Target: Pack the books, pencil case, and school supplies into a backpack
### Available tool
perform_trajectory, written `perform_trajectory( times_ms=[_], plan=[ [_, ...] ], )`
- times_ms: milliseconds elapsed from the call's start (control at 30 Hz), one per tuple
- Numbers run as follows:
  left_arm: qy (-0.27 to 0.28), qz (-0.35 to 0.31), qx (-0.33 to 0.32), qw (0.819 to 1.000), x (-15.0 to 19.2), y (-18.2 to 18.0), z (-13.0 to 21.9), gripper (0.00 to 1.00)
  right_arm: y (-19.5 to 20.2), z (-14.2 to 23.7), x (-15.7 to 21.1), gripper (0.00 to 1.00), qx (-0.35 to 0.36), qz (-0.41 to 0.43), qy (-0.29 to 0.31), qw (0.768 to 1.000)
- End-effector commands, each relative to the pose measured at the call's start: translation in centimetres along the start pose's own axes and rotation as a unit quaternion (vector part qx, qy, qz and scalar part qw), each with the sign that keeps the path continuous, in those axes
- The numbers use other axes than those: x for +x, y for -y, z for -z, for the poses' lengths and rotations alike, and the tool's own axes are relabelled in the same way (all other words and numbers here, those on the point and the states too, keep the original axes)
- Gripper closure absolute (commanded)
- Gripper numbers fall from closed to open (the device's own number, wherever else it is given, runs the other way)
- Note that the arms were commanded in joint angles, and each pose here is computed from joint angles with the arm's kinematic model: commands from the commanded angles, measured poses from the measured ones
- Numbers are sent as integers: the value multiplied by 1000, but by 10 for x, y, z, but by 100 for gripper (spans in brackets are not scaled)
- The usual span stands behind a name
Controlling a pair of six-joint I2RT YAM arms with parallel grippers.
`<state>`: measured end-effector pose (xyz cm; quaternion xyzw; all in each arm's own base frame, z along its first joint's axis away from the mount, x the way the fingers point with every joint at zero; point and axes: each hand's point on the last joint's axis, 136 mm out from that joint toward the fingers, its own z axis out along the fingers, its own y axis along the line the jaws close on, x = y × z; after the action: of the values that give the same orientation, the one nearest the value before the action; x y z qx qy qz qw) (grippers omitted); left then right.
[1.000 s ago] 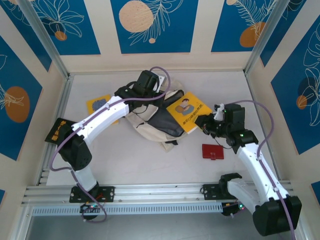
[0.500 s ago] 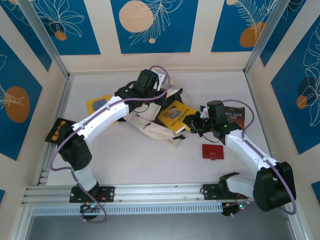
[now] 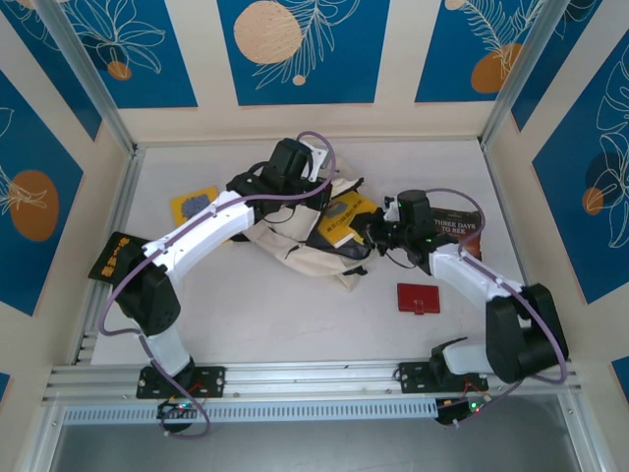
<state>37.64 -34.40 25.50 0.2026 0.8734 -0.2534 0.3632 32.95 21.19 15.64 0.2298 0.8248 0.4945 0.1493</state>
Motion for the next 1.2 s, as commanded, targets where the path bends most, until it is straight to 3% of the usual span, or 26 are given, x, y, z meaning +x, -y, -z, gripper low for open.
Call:
perform_trajectory(
  times_ms=[0, 400, 533, 700, 767, 1000, 1167],
  plan=[
    [59, -2, 58, 997, -40, 30, 33, 100, -55, -11, -24, 96, -81, 67, 34, 994],
    [60, 9, 72, 996, -40, 34, 30, 100, -49, -74, -33, 95, -89, 94, 33, 991],
    [56, 22, 68, 996, -40, 33, 24, 100, -46, -93, -36, 95, -65, 105, 77, 989],
    [48, 26, 59, 997, -40, 29, 16, 100, -38, -128, -49, 91, -63, 73, 87, 992],
    [44, 26, 48, 998, -38, 24, 13, 100, -31, -136, -53, 85, -47, 63, 90, 993],
    [26, 36, 11, 999, -25, 6, 0, 100, -1, -104, -41, 40, 24, 68, 92, 993],
    [20, 49, 3, 999, -17, 0, -5, 100, 27, -54, -15, 31, 65, 85, 61, 992]
  ],
)
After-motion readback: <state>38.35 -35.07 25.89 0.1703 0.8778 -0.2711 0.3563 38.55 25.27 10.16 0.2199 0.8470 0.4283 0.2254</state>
